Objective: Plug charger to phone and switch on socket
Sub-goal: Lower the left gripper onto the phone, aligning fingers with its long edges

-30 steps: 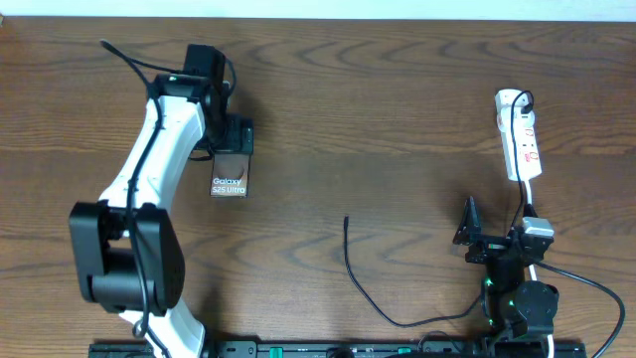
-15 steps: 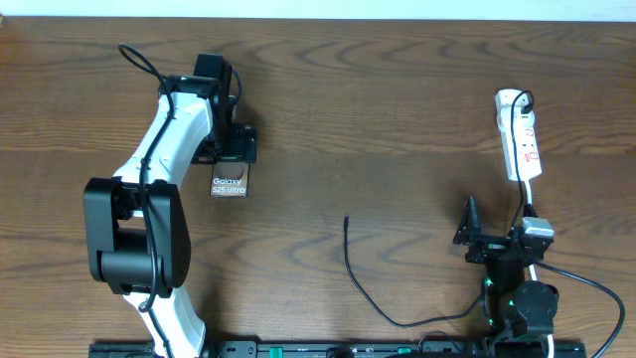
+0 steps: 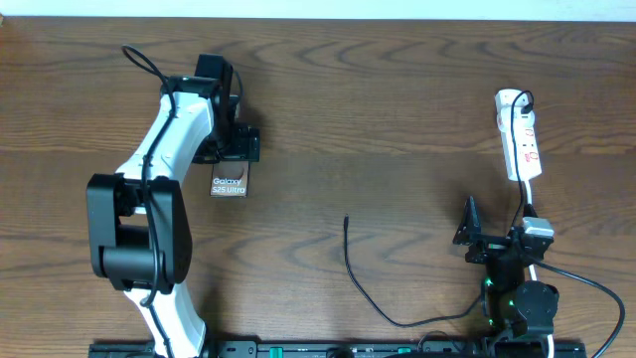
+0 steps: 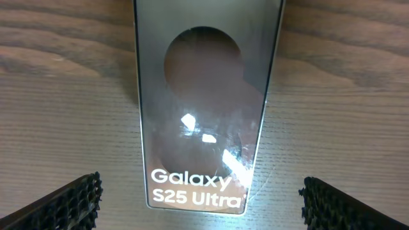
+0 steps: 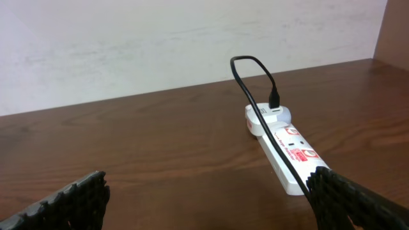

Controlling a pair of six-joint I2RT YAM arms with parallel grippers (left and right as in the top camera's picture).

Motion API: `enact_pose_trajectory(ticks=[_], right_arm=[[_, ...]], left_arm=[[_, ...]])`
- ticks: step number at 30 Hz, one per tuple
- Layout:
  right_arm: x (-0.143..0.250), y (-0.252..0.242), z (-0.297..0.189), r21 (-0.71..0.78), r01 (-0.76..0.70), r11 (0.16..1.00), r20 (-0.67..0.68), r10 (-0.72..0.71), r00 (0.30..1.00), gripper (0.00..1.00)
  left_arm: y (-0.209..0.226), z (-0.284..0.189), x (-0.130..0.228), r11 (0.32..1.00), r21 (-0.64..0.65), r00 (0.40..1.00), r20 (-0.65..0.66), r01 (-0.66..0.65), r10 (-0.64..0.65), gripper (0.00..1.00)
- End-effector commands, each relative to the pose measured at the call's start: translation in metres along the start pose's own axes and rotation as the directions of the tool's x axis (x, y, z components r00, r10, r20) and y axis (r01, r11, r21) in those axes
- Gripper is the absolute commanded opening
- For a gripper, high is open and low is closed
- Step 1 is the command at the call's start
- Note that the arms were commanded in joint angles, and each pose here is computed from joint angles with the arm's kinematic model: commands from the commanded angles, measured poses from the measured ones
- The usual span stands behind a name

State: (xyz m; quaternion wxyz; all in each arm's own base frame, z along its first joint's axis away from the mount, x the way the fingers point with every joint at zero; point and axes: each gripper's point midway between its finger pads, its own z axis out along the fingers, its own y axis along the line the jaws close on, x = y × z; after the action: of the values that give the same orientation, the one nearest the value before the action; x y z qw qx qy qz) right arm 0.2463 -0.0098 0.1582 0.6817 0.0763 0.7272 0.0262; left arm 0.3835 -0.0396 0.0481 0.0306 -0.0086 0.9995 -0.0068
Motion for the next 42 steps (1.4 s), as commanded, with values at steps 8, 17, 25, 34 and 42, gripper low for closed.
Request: enact_pose_trajectory(ticks=[8, 17, 25, 34, 42], right_arm=[[0.000, 0.000, 0.000, 0.004, 0.009, 1.000, 0.002, -0.009, 1.000, 0.99], [0.000, 0.000, 0.000, 0.004, 0.009, 1.000, 0.002, -0.009, 1.000, 0.99], [0.000, 0.000, 0.000, 0.004, 0.009, 1.000, 0.002, -0.009, 1.000, 0.99], [0.000, 0.000, 0.000, 0.004, 0.009, 1.000, 0.002, -0.009, 1.000, 0.99], [0.000, 0.000, 0.000, 0.004, 0.009, 1.000, 0.002, -0.009, 1.000, 0.99]], left_arm=[[0.002, 0.015, -0.006, 1.000, -0.005, 1.000, -0.022, -0.008, 0.008, 0.98], [0.002, 0.017, -0.013, 1.000, -0.009, 1.000, 0.006, -0.008, 0.008, 0.98], [0.009, 0.025, -0.012, 0.999, -0.048, 1.000, -0.001, -0.016, 0.016, 0.98], [0.009, 0.029, -0.013, 0.999, -0.048, 1.000, -0.002, -0.016, 0.016, 0.98], [0.009, 0.036, -0.011, 0.999, -0.050, 1.000, -0.020, -0.017, 0.016, 0.98]])
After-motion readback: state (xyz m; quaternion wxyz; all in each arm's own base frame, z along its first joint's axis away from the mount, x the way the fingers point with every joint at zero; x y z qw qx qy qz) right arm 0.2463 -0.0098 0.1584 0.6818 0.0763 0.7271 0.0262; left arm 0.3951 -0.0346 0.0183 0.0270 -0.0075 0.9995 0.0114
